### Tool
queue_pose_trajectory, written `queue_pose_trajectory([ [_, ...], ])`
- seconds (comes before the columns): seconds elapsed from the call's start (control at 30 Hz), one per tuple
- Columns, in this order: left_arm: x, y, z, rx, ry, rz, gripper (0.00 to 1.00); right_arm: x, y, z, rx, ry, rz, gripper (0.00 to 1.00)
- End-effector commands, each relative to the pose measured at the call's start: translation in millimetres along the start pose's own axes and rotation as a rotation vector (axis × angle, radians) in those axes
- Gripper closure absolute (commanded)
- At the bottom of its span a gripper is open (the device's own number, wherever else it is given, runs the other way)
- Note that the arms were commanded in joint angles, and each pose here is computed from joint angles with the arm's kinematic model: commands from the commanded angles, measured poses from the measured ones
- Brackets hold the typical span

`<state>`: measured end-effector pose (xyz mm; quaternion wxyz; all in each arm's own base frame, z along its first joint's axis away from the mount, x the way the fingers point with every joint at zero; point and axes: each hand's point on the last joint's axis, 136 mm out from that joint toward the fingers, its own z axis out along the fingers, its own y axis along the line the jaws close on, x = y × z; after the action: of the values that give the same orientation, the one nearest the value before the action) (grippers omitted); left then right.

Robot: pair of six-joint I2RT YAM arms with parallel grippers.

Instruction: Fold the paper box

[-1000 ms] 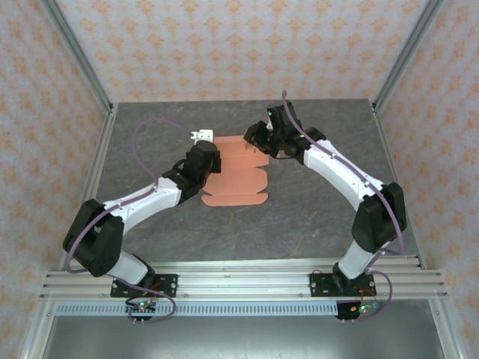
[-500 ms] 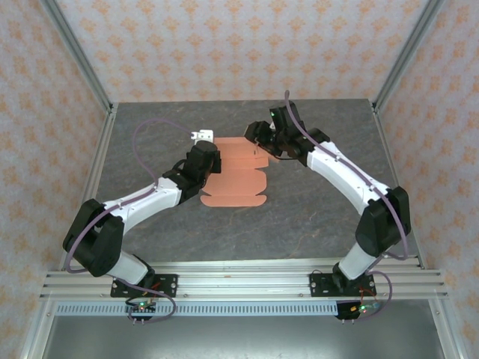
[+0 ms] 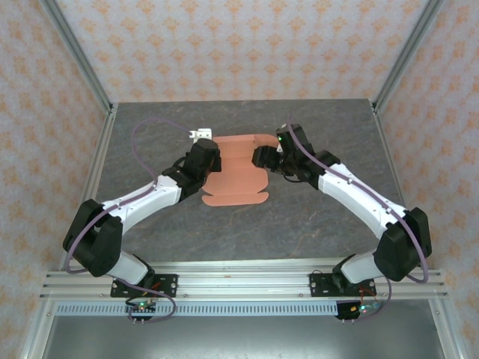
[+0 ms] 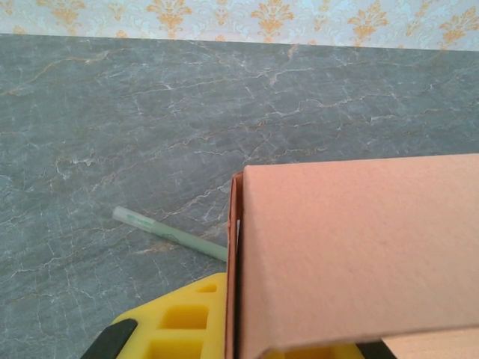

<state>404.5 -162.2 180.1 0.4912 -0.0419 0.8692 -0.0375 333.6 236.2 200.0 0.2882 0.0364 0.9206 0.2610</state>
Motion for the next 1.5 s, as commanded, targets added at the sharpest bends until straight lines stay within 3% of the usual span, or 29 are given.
queue_pose_trajectory([
  [0.0, -11.7, -5.2, -8.2, 0.017, -0.009, -0.034, 1.00, -3.5, 0.4, 8.9, -0.006, -0.045, -0.041, 0.30],
  [0.7, -17.5, -8.0, -18.3, 0.049, -0.014, -0.053, 1.00, -13.5, -22.4, 38.5, 0.076, -0.141, -0.012, 0.23],
  [0.9, -18.6, -8.0, -19.5, 0.051, -0.017, -0.054, 1.00, -12.5, -6.2, 44.5, -0.028, -0.141, 0.013, 0.23],
  [1.47, -17.0, -7.1, -19.4, 0.048, -0.014, -0.055, 1.00, -12.2, 15.9, 37.4, -0.159, -0.142, 0.029, 0.42],
])
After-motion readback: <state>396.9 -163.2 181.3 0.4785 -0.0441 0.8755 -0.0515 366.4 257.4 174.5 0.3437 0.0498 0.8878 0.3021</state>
